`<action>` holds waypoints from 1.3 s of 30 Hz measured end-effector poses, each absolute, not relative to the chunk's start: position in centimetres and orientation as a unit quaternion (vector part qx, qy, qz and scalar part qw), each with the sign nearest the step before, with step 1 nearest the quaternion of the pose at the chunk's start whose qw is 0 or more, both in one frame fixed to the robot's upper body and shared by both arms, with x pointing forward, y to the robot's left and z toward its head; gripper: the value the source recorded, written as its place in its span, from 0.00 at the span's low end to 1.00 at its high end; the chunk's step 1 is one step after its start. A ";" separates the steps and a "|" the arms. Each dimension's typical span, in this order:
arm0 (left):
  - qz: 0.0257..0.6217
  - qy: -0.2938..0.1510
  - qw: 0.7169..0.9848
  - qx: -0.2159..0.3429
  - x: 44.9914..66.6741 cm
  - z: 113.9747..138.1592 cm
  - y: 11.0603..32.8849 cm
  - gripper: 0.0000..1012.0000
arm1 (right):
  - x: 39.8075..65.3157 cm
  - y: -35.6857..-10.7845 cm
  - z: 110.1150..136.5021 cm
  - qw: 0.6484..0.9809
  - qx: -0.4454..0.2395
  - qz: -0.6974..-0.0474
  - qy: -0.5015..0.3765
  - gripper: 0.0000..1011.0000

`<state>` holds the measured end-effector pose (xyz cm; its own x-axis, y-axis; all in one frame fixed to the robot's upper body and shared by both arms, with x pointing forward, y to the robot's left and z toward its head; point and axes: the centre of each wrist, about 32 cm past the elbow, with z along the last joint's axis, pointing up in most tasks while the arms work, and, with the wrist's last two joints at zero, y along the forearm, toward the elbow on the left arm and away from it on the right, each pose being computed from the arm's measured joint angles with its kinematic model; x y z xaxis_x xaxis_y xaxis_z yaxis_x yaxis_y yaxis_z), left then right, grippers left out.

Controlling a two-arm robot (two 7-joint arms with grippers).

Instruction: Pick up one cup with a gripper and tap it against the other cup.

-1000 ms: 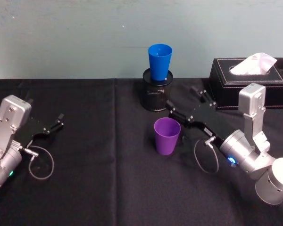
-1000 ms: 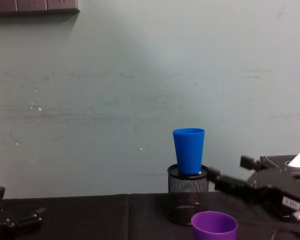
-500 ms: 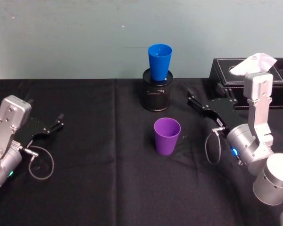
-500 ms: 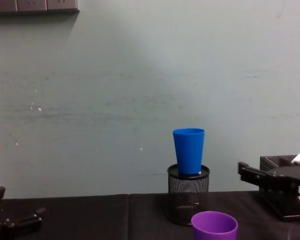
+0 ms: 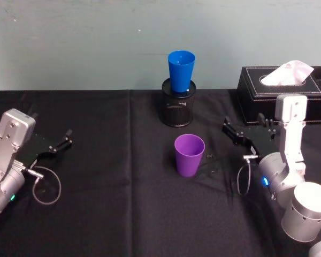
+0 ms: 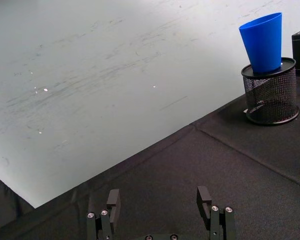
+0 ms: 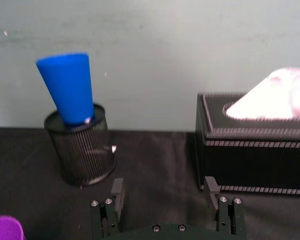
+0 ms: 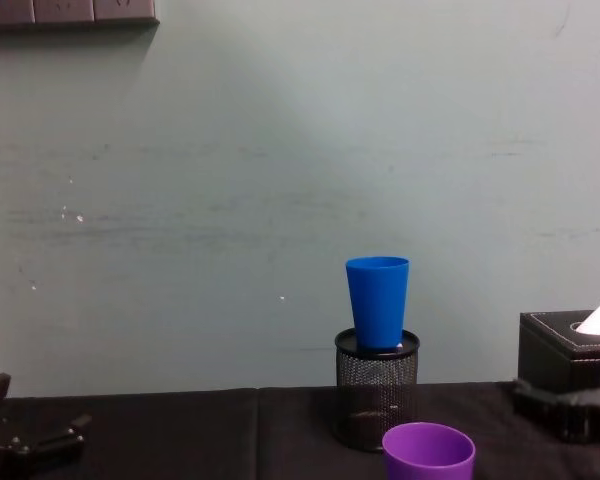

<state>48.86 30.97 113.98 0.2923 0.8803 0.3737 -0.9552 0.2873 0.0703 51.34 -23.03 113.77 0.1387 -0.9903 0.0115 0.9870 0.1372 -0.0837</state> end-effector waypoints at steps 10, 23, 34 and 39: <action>0.580 -0.132 0.791 0.142 48.9 114.0 31.0 0.99 | 51.4 -22.8 112.8 0.756 -0.045 -0.651 0.044 0.99; 0.580 -0.132 0.791 0.142 48.9 114.0 31.0 0.99 | 51.4 -22.8 112.9 0.756 -0.044 -0.651 0.041 0.99; 0.580 -0.132 0.791 0.141 48.9 114.0 31.0 0.99 | 51.4 -22.8 113.0 0.756 -0.044 -0.652 0.040 0.99; 0.580 -0.132 0.791 0.142 48.9 114.0 31.0 0.99 | 51.4 -22.8 113.0 0.755 -0.044 -0.653 0.039 0.99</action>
